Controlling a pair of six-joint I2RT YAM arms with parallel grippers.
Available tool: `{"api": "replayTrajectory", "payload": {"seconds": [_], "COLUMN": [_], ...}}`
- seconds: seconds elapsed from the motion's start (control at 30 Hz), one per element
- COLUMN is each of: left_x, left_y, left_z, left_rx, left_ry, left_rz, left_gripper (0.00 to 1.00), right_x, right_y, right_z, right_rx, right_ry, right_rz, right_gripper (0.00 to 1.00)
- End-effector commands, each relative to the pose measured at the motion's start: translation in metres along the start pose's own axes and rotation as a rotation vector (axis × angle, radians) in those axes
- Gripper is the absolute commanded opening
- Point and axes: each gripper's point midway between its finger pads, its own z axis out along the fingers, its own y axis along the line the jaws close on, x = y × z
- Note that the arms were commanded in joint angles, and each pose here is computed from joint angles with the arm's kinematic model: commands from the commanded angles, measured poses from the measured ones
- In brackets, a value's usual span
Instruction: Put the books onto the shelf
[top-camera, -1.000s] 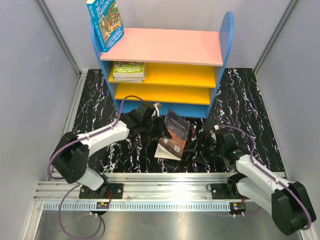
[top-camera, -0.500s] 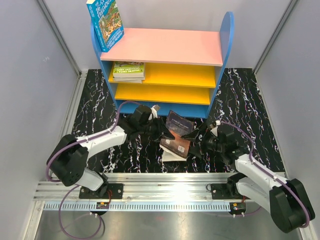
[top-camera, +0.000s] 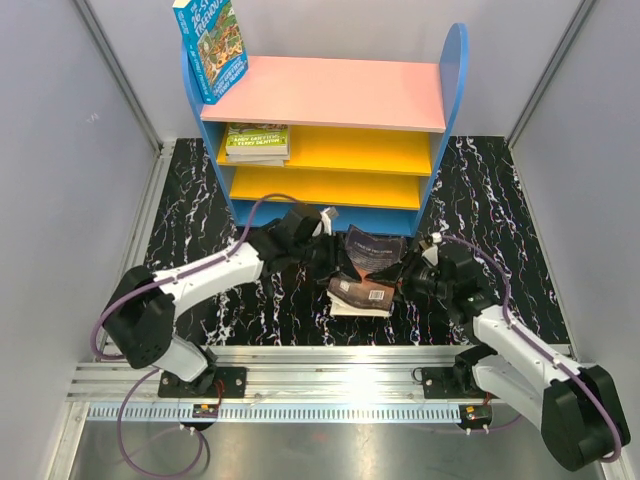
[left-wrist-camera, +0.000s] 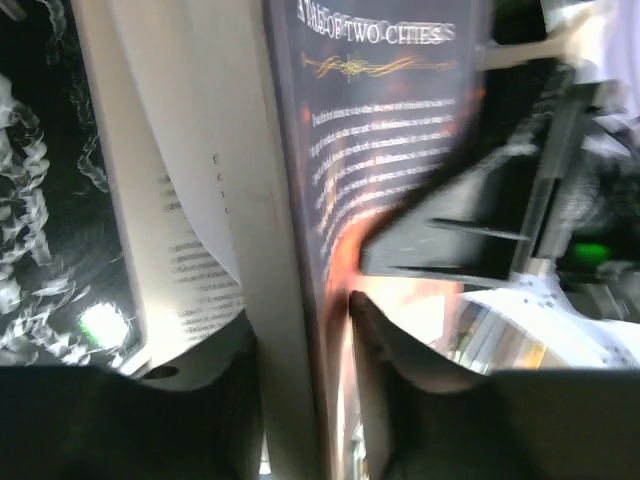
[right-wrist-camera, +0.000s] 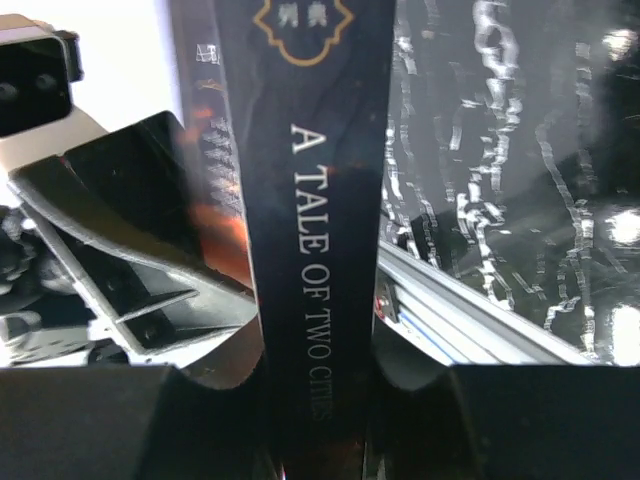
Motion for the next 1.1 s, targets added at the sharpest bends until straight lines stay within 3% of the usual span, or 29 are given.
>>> {"api": "replayTrajectory", "payload": {"seconds": [0.0, 0.07, 0.13, 0.17, 0.27, 0.4, 0.63, 0.8, 1.07], "left_x": [-0.024, -0.034, -0.057, -0.066, -0.071, -0.067, -0.016, 0.013, 0.033], "left_y": [-0.031, -0.023, -0.005, -0.002, -0.005, -0.047, -0.117, -0.154, -0.168], "left_z": [-0.038, -0.069, -0.099, -0.128, -0.167, -0.182, -0.127, -0.077, -0.027], "left_rx": [-0.107, -0.280, -0.491, -0.610, -0.741, -0.655, -0.491, -0.524, -0.506], "left_ry": [-0.108, -0.144, -0.259, -0.325, -0.397, -0.450, -0.439, -0.400, -0.315], "left_rz": [0.210, 0.254, 0.293, 0.306, 0.349, 0.403, 0.598, 0.767, 0.857], "left_gripper": [0.50, 0.65, 0.99, 0.99, 0.99, 0.99, 0.99, 0.99, 0.99], "right_x": [0.003, 0.006, 0.008, 0.008, 0.009, 0.005, -0.008, -0.013, -0.006], "right_y": [0.044, 0.044, 0.053, 0.056, 0.063, 0.074, 0.080, 0.086, 0.102], "right_z": [-0.015, -0.022, -0.028, -0.030, -0.034, -0.038, -0.042, -0.044, -0.049], "right_rx": [-0.050, -0.022, -0.010, -0.007, 0.014, 0.053, 0.200, 0.298, 0.299], "right_ry": [-0.004, -0.006, -0.003, -0.002, 0.004, -0.008, -0.024, -0.011, 0.036], "right_rz": [-0.138, -0.159, -0.190, -0.199, -0.238, -0.275, -0.257, -0.227, -0.205], "right_gripper": [0.00, 0.00, 0.00, 0.00, 0.02, 0.00, 0.00, 0.00, 0.00]}}
